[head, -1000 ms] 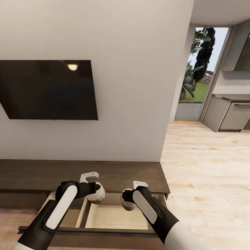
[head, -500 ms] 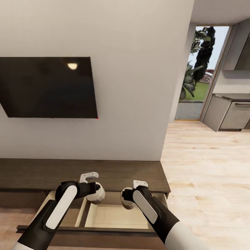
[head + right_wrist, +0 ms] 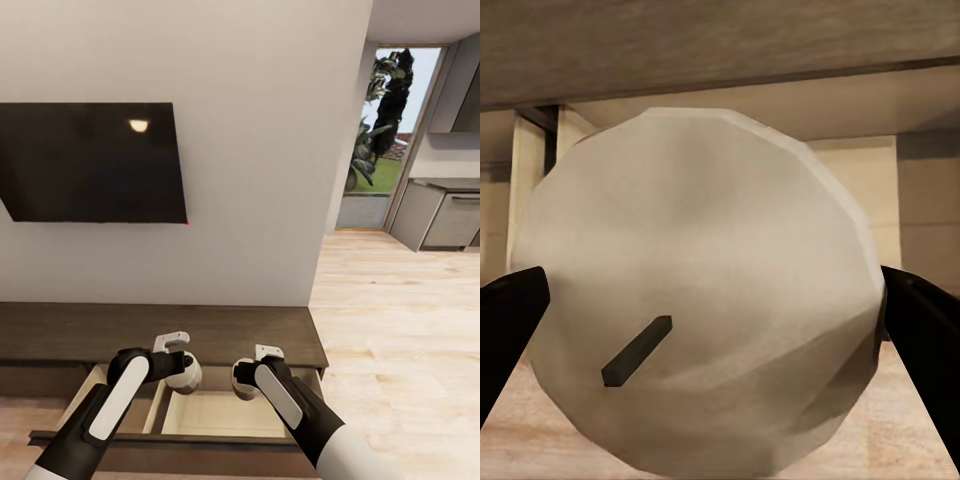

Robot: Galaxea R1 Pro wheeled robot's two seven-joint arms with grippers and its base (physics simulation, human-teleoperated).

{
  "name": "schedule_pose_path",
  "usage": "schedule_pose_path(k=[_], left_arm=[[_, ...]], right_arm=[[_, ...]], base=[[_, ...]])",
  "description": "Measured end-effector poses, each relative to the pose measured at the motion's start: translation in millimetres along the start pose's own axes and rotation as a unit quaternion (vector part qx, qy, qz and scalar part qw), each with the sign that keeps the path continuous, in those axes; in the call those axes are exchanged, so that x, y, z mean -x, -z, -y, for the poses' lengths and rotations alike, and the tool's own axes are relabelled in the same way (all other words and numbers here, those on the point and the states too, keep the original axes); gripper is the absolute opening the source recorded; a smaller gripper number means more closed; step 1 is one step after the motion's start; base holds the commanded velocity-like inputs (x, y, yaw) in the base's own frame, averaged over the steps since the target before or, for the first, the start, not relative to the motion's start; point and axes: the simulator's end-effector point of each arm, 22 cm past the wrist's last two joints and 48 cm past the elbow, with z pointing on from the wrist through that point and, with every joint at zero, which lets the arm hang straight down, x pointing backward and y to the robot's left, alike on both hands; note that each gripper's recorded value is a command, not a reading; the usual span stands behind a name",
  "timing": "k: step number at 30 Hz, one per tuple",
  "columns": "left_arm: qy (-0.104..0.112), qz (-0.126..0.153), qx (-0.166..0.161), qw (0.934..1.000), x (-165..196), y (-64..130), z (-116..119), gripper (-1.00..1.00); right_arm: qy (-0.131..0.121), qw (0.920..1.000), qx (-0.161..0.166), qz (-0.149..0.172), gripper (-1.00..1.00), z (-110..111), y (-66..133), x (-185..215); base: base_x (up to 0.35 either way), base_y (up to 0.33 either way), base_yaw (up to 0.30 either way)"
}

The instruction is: Place each of the two pumpkins and all three candles from the living room inside a cabinet in the living room (use any cabinet), then make sure every cabinet is closed, and position the cauldron so it is next to a table in the living room.

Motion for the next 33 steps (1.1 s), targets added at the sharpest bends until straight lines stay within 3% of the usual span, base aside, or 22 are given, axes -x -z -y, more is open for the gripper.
schedule_pose_path(k=[11, 17, 33], left_arm=[[0.004, -0.025, 0.008, 0.9996, -25, -26.1, -5, -1.0], [0.01, -0.054, 0.023, 0.9982, -38, -51.7, -15, -1.0], [0.014, -0.055, 0.023, 0.9981, -53, -76.1, -20, -1.0]], right_arm=[[0.001, 1.0, 0.001, 0.001, -1.0, 2, -14.1, -8], [0.001, 1.0, 0.001, 0.001, -1.0, 4, -22.0, -13], [0.002, 1.0, 0.001, -0.001, -1.0, 9, -44.3, -29]], base=[[0.0, 0.0, 0.0], [0.0, 0.0, 0.0], [0.0, 0.0, 0.0]])
